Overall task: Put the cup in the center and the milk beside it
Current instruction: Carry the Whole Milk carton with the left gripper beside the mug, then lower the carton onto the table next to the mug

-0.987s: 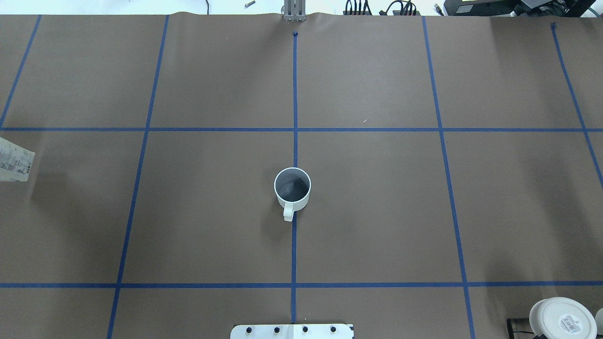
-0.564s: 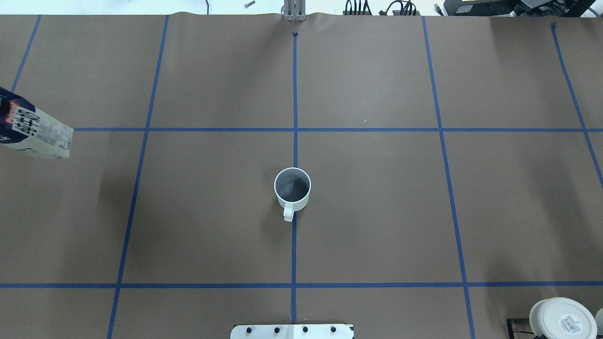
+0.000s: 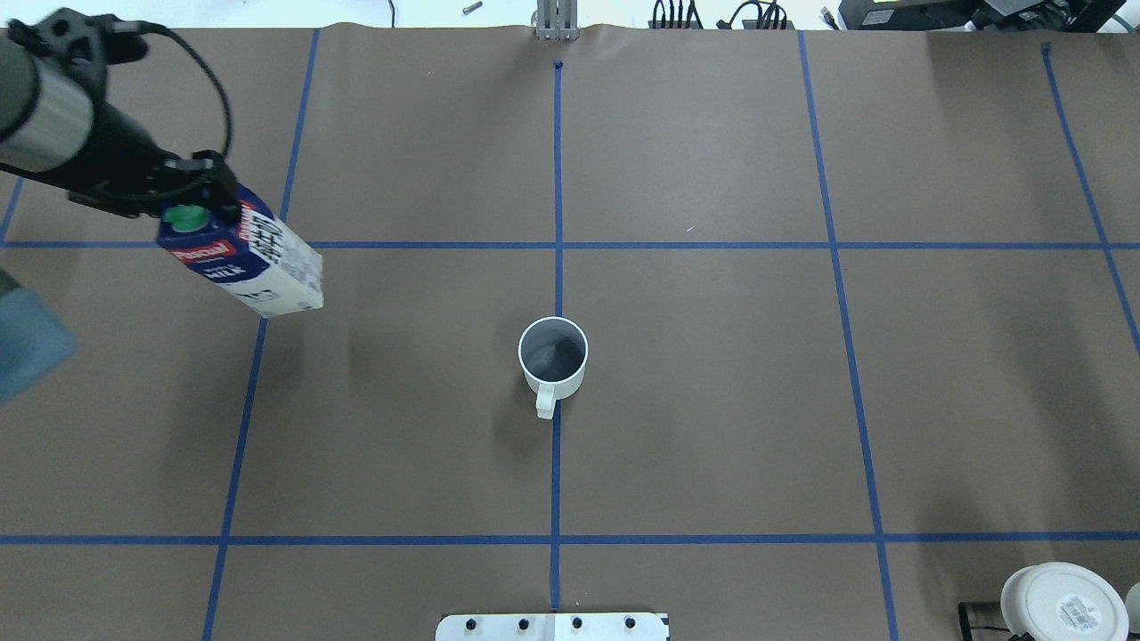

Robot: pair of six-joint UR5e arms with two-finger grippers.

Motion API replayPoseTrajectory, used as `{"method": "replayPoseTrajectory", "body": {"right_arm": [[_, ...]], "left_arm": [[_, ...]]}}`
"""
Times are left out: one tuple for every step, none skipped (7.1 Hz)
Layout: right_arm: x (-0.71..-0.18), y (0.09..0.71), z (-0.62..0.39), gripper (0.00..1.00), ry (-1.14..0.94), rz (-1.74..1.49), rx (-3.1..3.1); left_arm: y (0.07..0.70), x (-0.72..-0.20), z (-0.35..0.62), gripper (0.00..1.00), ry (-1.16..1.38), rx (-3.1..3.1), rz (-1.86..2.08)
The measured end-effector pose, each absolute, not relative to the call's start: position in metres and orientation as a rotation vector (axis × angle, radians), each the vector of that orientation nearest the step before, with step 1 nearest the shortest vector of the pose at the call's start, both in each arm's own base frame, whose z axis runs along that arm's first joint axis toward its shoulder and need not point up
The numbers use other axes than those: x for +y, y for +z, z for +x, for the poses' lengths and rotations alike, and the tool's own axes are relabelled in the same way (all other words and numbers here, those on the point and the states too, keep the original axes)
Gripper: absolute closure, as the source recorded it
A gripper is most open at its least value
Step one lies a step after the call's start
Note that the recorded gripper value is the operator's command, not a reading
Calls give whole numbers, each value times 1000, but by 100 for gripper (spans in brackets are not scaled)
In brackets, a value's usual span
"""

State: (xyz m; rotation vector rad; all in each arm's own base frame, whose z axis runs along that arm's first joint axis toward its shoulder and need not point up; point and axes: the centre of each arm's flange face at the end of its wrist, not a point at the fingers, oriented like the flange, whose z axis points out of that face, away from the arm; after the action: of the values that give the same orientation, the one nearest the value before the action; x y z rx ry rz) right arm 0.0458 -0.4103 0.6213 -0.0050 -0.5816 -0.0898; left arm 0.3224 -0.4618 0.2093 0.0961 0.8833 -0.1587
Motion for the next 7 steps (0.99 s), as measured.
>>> {"method": "replayPoseTrajectory", "body": {"right_arm": [[-410,622,46,0,-89,-6,-582],[-411,622,46,0,-89,-7,-582],[-411,622,46,0,-89,-7,-582],[-411,622,46,0,-88,-7,-582],[-411,622,46,0,-88,-7,-582],[-411,622,46,0,-88,-7,-582],[-411,622,46,0,-88,-7,-582]], "left_arm": [[183,-437,363,96,-154,872,77],[165,-411,396,95,-144,875,60],[154,-389,421,95,-133,876,54],[151,-374,439,94,-119,869,58],[151,-365,449,94,-109,864,59],[151,-362,457,93,-101,859,57],[148,-360,466,85,-94,857,56]]}}
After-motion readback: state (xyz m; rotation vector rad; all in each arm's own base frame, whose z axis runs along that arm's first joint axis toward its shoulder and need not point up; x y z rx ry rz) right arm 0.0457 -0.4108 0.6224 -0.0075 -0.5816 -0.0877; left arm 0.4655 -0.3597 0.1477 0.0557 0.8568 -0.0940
